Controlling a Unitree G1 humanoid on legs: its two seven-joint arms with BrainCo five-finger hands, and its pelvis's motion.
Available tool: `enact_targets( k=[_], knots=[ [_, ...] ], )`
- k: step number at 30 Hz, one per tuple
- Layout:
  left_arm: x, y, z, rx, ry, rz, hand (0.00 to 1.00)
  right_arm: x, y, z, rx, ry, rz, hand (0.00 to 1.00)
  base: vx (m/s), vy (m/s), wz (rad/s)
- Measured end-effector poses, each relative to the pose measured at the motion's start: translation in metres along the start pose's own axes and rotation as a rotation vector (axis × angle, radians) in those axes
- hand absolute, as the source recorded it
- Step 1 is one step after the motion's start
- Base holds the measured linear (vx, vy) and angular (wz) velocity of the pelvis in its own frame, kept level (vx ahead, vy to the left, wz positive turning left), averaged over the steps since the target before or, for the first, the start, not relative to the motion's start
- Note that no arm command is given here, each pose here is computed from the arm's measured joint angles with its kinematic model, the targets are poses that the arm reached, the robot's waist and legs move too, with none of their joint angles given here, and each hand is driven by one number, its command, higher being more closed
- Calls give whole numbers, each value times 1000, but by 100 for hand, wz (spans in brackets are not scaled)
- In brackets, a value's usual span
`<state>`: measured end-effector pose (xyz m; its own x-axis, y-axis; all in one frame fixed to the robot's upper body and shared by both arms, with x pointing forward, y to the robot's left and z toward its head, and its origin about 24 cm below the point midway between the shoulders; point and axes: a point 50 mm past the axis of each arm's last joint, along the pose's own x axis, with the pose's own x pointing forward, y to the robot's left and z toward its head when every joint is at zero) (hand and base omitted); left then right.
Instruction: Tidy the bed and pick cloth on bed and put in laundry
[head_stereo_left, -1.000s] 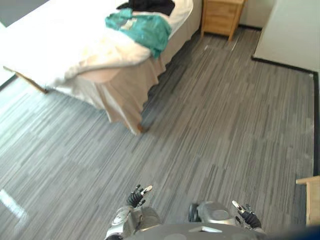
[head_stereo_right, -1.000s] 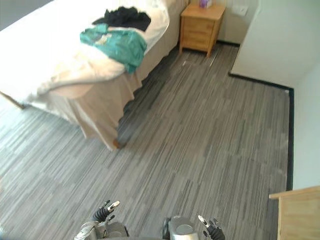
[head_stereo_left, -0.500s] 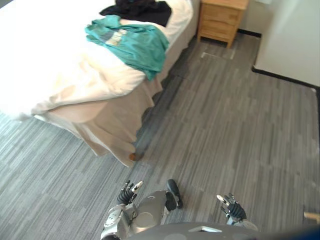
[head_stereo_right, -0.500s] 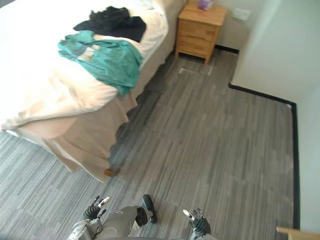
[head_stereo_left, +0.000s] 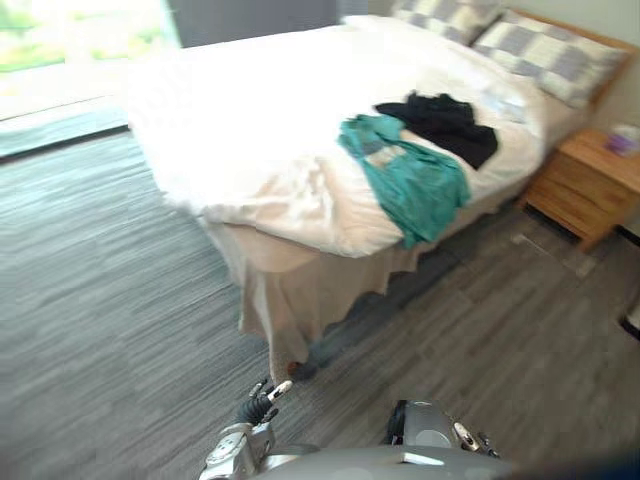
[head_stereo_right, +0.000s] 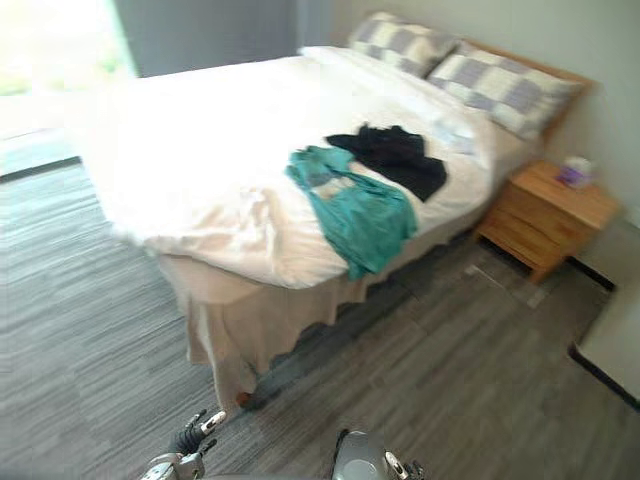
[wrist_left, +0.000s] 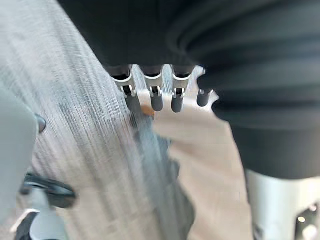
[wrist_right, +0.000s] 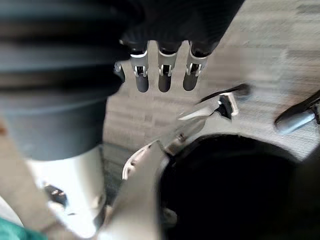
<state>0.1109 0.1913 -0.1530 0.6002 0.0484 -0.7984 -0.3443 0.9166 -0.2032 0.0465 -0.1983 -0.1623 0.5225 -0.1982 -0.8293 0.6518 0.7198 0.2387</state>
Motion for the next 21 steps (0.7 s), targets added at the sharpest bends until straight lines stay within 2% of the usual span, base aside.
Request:
enact_targets(
  k=[6, 13, 18, 21],
  knots=[
    [-2, -7, -5, -72, -39, 11, 0, 4, 6, 16, -91, -52, 57, 0, 417, -270, 61],
    [-4, -1, -2, -171, -98, 69, 0, 8, 12, 21, -225, -21, 94, 0, 310, -237, 60],
    [-10, 0, -19, -176, -40, 78, 0, 13, 13, 33, -355, -13, 112, 0, 109, -25, 32],
    [-10, 5, -20, -143, -8, 79, 0, 13, 12, 28, -351, 11, 93, 0, 90, 73, 22]
  ],
)
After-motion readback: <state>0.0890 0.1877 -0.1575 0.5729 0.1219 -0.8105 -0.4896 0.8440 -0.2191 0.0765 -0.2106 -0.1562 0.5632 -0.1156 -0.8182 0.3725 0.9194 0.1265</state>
